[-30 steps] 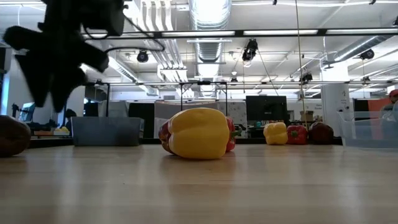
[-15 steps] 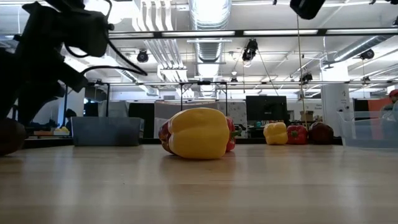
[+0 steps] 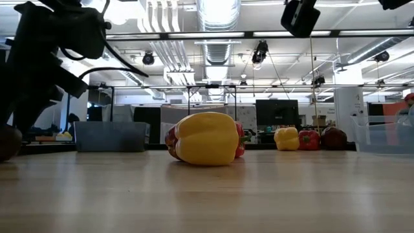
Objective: Sort produce into baskets
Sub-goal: Put the apple into the top black bin
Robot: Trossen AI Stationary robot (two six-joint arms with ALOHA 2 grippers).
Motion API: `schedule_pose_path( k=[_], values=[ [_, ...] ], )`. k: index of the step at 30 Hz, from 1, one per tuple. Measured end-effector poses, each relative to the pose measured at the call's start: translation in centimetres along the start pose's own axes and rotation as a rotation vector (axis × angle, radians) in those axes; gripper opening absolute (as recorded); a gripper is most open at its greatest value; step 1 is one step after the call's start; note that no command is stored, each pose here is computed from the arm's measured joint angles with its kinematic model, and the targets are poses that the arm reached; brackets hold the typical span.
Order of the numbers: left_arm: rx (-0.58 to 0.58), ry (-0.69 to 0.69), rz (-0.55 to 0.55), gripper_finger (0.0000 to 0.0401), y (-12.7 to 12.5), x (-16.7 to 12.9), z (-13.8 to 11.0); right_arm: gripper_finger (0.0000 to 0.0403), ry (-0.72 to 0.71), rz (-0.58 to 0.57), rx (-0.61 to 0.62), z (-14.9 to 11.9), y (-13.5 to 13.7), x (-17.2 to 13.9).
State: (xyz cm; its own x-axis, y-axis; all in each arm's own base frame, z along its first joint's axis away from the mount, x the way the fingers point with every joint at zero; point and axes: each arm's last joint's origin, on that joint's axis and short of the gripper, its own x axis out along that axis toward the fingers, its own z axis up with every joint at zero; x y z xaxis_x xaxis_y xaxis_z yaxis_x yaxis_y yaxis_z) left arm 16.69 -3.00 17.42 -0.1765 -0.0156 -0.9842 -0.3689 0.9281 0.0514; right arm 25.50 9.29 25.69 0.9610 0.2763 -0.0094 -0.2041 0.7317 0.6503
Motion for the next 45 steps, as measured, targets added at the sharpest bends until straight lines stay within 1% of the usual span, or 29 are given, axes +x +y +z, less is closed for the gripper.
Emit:
schedule_pose_path(
  k=[2,5,11,14,16,22,25,28,32,35,38,40,43,45],
  values=[
    [-0.031,0.009,-0.016,0.0395,0.0,0.0,0.0,0.0013,-0.002,0.001,-0.005,0.0,0.0,0.3],
    [-0.038,0.026,-0.043,0.0391,-0.2,0.0,-0.1,0.0013,0.005,-0.014,-0.011,0.0,-0.2,0.5],
    [-0.013,0.045,-0.034,0.0391,-0.2,0.4,-0.1,0.0013,-0.005,-0.017,-0.010,0.2,-0.3,0.5],
    [-0.035,0.068,-0.018,0.0394,-0.3,1.0,0.1,0.0013,-0.002,-0.020,-0.014,0.1,-0.3,0.5],
    [-0.061,0.088,-0.004,0.0394,-0.4,1.4,0.4,0.0013,-0.001,-0.054,-0.016,0.0,-0.5,0.5],
    [-0.085,0.167,0.058,0.0388,-0.7,2.9,1.0,0.0013,-0.039,-0.226,-0.032,-0.3,-1.4,0.4],
    [-0.090,0.183,0.090,0.0378,-0.8,3.3,1.2,0.0013,-0.049,-0.273,-0.038,-0.4,-1.7,0.3],
    [-0.074,0.195,0.096,0.0357,-0.8,3.5,1.3,0.0013,-0.049,-0.283,-0.035,-0.4,-1.7,0.3],
    [-0.038,0.200,0.099,0.0319,-0.9,3.4,1.8,0.0013,-0.036,-0.301,0.027,-0.7,-1.9,0.2],
    [-0.026,0.119,0.117,0.0303,-1.2,2.5,2.7,0.0013,-0.034,-0.318,0.061,-0.7,-2.1,0.2],
    [-0.008,0.059,0.111,0.0303,-1.4,0.5,3.4,0.0013,-0.042,-0.322,0.090,-0.6,-2.2,0.2],
    [0.007,-0.011,0.105,0.0308,-1.5,-1.2,4.3,0.0013,-0.055,-0.331,0.129,-0.4,-2.5,0.2],
    [0.014,-0.127,0.173,0.0311,-0.8,-4.2,5.6,0.0013,-0.076,-0.353,0.137,0.2,-3.0,0.2],
    [-0.006,-0.195,0.218,0.0310,0.3,-6.4,6.5,0.0013,-0.094,-0.365,0.150,0.6,-3.3,0.2]
  ],
)
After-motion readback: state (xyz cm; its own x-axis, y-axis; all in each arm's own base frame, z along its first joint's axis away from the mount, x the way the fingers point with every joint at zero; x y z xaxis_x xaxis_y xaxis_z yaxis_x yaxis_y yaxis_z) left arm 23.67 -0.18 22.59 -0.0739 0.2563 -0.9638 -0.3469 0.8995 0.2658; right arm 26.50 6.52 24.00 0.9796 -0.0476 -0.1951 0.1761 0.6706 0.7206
